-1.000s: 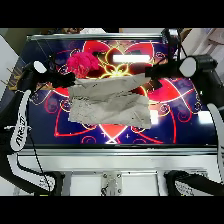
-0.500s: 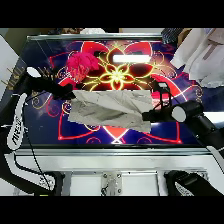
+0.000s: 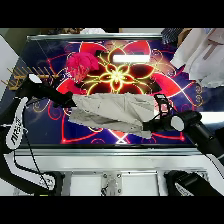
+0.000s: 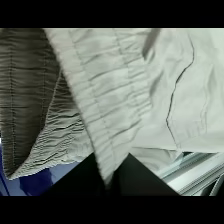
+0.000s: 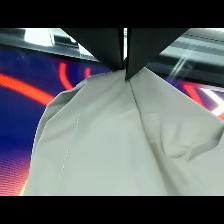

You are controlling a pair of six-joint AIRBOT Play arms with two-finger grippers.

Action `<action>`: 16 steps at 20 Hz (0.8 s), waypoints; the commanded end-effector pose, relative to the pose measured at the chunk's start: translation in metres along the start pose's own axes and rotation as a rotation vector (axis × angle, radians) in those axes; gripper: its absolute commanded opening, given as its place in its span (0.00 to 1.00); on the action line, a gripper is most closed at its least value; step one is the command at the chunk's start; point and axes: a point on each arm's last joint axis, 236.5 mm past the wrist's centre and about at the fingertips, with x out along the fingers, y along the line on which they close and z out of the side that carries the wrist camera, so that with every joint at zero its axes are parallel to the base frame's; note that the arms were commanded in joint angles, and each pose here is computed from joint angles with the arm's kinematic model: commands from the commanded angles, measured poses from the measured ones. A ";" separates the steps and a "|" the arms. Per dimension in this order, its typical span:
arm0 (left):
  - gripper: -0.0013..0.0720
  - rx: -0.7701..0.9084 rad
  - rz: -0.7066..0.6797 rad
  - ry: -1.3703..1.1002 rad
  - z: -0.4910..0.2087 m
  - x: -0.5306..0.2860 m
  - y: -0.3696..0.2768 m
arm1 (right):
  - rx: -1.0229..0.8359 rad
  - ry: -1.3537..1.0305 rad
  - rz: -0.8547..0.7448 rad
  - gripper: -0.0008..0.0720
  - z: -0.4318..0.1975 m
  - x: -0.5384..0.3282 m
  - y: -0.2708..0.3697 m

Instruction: Fold the clothes and pants, and hang the long-sleeved shirts on hangers.

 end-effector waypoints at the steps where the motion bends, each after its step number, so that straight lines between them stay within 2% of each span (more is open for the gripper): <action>1: 0.04 0.055 -0.001 -0.026 0.010 -0.025 -0.016 | 0.001 -0.137 0.051 0.02 0.025 -0.047 0.014; 4: 0.04 0.096 0.005 -0.068 0.016 -0.044 -0.028 | 0.027 -0.200 0.089 0.02 0.026 -0.084 0.021; 6: 0.04 0.122 0.017 -0.072 0.012 -0.050 -0.030 | 0.029 -0.147 0.073 0.02 0.012 -0.083 0.017; 10: 0.04 0.102 0.129 0.004 -0.005 -0.045 0.001 | 0.015 -0.017 0.043 0.02 -0.022 -0.047 0.012; 16: 0.04 -0.005 0.108 0.146 -0.049 0.005 0.033 | -0.067 0.155 0.017 0.02 -0.077 0.009 0.021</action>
